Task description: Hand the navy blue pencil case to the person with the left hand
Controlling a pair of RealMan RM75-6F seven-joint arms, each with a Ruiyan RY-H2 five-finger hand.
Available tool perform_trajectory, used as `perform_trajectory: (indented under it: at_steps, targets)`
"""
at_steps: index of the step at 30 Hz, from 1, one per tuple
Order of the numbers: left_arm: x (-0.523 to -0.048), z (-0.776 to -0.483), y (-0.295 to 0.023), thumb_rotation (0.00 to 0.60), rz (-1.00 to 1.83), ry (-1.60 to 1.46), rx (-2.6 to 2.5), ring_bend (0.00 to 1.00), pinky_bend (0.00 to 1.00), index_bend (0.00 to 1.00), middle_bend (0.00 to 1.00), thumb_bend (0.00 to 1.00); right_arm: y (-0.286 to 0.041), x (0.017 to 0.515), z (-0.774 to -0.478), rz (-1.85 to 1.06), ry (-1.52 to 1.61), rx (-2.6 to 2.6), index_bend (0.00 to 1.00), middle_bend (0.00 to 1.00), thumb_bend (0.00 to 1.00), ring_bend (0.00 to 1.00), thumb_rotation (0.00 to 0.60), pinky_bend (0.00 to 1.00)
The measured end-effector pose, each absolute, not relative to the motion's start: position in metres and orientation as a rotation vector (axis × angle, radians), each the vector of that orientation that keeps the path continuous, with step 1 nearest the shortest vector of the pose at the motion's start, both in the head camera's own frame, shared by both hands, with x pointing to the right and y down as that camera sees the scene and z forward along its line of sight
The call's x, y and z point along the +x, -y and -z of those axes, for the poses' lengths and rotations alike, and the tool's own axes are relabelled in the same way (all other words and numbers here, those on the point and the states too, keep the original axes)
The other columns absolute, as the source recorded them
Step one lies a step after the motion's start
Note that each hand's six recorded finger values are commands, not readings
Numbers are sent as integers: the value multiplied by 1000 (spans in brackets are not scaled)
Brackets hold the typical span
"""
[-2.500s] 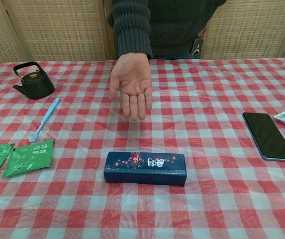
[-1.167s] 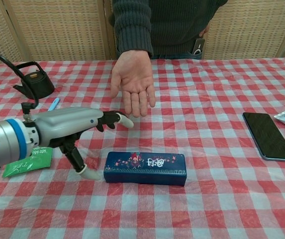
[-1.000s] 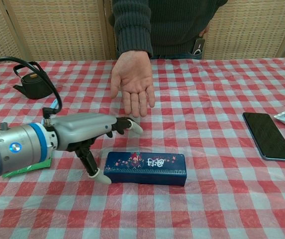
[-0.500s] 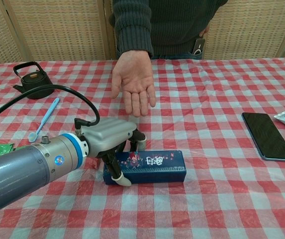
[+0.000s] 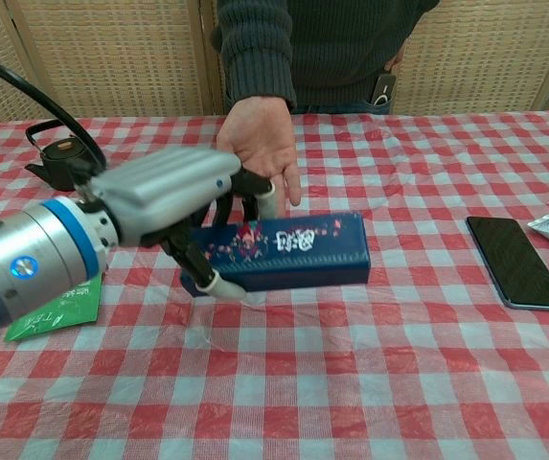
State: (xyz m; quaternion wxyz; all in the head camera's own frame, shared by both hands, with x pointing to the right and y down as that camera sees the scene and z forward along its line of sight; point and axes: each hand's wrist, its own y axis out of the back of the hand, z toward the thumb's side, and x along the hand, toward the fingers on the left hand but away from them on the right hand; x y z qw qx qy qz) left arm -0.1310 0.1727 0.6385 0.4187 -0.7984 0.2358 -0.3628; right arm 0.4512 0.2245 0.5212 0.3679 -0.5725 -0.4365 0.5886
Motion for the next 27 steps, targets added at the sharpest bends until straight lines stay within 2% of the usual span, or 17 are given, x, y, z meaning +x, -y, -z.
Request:
perform_trajectory:
  at_steps: [4, 8, 15, 18, 19, 20, 22, 23, 24, 27]
  targets:
    - [-142, -615, -150, 600, 884, -677, -1962, 568, 593, 644, 502, 84, -225, 450, -521, -1512, 1119, -1472, 73, 0, 0, 0, 600, 0]
    - [-149, -603, -125, 600, 903, -746, -1913, 568, 593, 645, 503, 84, -224, 452, -522, -1517, 1121, -1475, 73, 0, 0, 0, 600, 0]
    - [-159, -614, -90, 600, 1022, -775, -1854, 569, 593, 642, 503, 84, -224, 453, -522, -1523, 1126, -1476, 73, 0, 0, 0, 600, 0]
    - [-159, -622, -83, 600, 1061, -773, -1852, 555, 576, 612, 479, 70, -223, 454, -522, -1525, 1129, -1476, 75, 0, 0, 0, 600, 0]
    - [-158, -624, -81, 600, 1067, -772, -1856, 529, 554, 587, 454, 58, -223, 454, -522, -1525, 1130, -1476, 75, 0, 0, 0, 600, 0]
    - [-157, -626, -81, 600, 1069, -771, -1860, 455, 486, 515, 377, 34, -223, 455, -522, -1525, 1132, -1476, 76, 0, 0, 0, 600, 0]
    - [-155, -626, -81, 600, 1068, -767, -1870, 225, 287, 291, 167, 5, -223, 456, -521, -1526, 1135, -1475, 77, 0, 0, 0, 600, 0]
    - [-155, -626, -82, 600, 1066, -767, -1874, 98, 152, 143, 61, 0, -223, 456, -521, -1527, 1136, -1475, 77, 0, 0, 0, 600, 0]
    - [-155, -626, -83, 600, 1063, -768, -1880, 20, 57, 46, 6, 0, -223, 456, -521, -1528, 1137, -1476, 78, 0, 0, 0, 600, 0]
    - [-152, -618, -84, 600, 1035, -794, -1905, 0, 0, 0, 0, 0, -223, 456, -521, -1526, 1138, -1478, 78, 0, 0, 0, 600, 0]
